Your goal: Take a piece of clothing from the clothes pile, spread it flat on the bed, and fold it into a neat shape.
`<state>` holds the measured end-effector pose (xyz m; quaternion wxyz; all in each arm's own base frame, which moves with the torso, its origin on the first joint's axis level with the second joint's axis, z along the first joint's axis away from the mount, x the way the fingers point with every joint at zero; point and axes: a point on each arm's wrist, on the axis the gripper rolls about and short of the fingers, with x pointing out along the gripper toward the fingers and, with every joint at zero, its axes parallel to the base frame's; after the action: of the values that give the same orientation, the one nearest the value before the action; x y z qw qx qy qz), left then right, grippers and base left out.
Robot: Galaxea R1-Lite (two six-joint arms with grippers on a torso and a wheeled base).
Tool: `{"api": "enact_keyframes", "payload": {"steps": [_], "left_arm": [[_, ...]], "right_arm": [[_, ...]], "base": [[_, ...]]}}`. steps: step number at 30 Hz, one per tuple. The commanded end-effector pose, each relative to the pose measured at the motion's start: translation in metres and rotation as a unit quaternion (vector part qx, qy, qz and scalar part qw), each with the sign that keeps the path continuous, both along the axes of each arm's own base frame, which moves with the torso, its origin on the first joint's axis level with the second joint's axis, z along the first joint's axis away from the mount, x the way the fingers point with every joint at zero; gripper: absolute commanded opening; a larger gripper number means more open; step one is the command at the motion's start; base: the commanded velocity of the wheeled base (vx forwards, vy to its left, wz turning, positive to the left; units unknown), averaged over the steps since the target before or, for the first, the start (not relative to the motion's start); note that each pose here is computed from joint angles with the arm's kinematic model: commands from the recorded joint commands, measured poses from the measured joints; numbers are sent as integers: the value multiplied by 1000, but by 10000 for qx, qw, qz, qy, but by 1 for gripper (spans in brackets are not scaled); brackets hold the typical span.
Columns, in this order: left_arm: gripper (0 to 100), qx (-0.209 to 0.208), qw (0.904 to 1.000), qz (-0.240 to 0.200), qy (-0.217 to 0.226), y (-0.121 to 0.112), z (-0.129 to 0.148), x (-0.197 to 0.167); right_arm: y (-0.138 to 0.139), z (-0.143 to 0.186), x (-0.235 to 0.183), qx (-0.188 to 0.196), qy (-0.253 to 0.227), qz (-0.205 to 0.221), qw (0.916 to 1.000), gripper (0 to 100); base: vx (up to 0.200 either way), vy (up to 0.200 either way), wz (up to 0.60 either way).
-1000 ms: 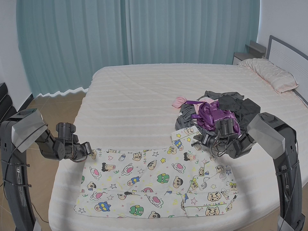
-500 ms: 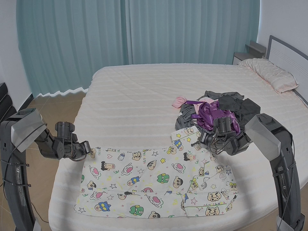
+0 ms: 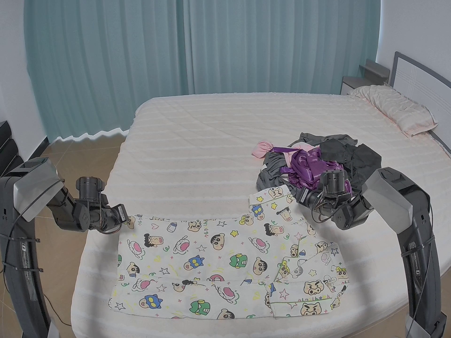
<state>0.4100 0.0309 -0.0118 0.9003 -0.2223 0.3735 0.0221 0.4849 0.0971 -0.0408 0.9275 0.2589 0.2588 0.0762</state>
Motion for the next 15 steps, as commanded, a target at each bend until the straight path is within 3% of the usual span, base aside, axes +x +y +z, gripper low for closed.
{"api": "enact_keyframes", "payload": {"steps": [1, 10, 11, 15], "left_arm": [[0, 9, 10000, 31, -65, 2, 3, 2], [0, -2, 10000, 69, -6, 2, -1, 2], [0, -2, 10000, 69, -6, 2, -1, 2], [0, -2, 10000, 69, -6, 2, -1, 2]], "right_arm": [[-1, -1, -3, -3, 36, 5, 10000, 0], [-7, -1, -12, 81, 210, 254, 9994, 0], [-7, 0, -11, 83, 179, 240, 9995, 100], [-8, 6, -11, 122, 82, 316, 9994, 100]], "base": [[0, 0, 0], [0, 0, 0], [0, 0, 0], [0, 0, 0]]}}
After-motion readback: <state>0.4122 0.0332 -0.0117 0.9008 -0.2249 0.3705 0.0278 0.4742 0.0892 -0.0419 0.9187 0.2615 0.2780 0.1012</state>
